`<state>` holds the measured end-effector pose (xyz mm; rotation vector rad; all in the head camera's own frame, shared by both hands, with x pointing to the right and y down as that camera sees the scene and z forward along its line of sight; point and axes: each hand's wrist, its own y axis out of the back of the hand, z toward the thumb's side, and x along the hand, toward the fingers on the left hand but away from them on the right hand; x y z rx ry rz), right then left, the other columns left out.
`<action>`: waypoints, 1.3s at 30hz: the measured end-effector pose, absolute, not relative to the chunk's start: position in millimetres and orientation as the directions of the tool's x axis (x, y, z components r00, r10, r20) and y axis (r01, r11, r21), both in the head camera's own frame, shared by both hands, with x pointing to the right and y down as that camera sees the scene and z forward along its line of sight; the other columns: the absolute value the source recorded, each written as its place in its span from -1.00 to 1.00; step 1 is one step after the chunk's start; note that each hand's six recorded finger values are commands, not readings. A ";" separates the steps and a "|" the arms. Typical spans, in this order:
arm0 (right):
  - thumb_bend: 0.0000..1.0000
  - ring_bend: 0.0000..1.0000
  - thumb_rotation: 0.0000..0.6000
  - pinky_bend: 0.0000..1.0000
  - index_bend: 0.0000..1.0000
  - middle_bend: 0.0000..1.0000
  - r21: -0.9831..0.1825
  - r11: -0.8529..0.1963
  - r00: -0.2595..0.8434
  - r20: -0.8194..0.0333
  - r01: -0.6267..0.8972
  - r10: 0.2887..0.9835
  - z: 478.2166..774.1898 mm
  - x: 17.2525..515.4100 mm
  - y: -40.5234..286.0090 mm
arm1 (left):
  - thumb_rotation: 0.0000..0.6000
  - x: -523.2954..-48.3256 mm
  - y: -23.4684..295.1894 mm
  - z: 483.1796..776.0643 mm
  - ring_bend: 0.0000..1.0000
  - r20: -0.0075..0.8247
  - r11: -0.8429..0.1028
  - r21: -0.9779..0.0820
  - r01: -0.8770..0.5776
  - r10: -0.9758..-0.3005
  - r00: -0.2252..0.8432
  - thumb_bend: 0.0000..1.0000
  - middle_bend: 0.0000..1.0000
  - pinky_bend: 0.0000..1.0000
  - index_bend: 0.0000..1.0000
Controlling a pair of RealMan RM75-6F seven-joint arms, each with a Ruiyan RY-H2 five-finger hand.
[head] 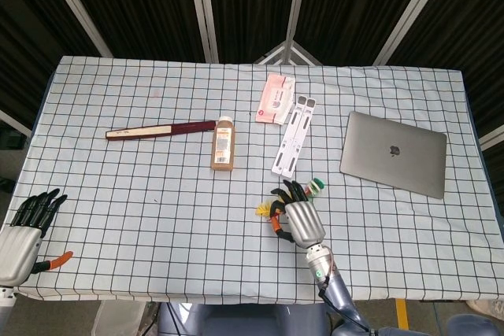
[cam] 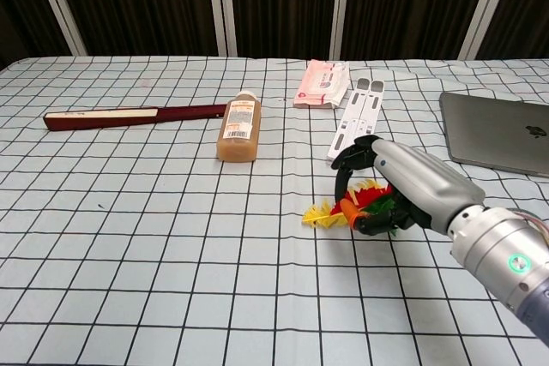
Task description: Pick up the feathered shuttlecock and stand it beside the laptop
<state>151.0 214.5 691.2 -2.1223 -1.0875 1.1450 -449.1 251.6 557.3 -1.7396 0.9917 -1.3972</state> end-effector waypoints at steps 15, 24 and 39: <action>0.12 -1.00 1.00 -1.00 0.20 -0.49 -0.806 -0.412 0.235 -0.341 0.425 0.910 622.6 206.3 157.8 | 1.00 -448.4 252.2 558.3 -1.00 0.461 -0.476 -0.870 -0.132 -0.878 0.130 -1.00 -1.00 -1.00 -1.00; 0.12 -0.99 1.00 -1.00 0.20 -0.48 -0.816 -0.390 0.167 -0.353 0.427 0.921 614.6 241.4 152.5 | 1.00 -447.6 253.0 560.3 -1.00 0.462 -0.476 -0.871 -0.120 -0.878 0.126 -1.00 -1.00 -1.00 -1.00; 0.12 -0.99 1.00 -1.00 0.20 -0.48 -0.834 -0.350 0.138 -0.322 0.426 0.937 600.7 258.0 143.9 | 1.00 -447.7 252.8 560.7 -1.00 0.464 -0.477 -0.870 -0.120 -0.877 0.122 -1.00 -1.00 -1.00 -1.00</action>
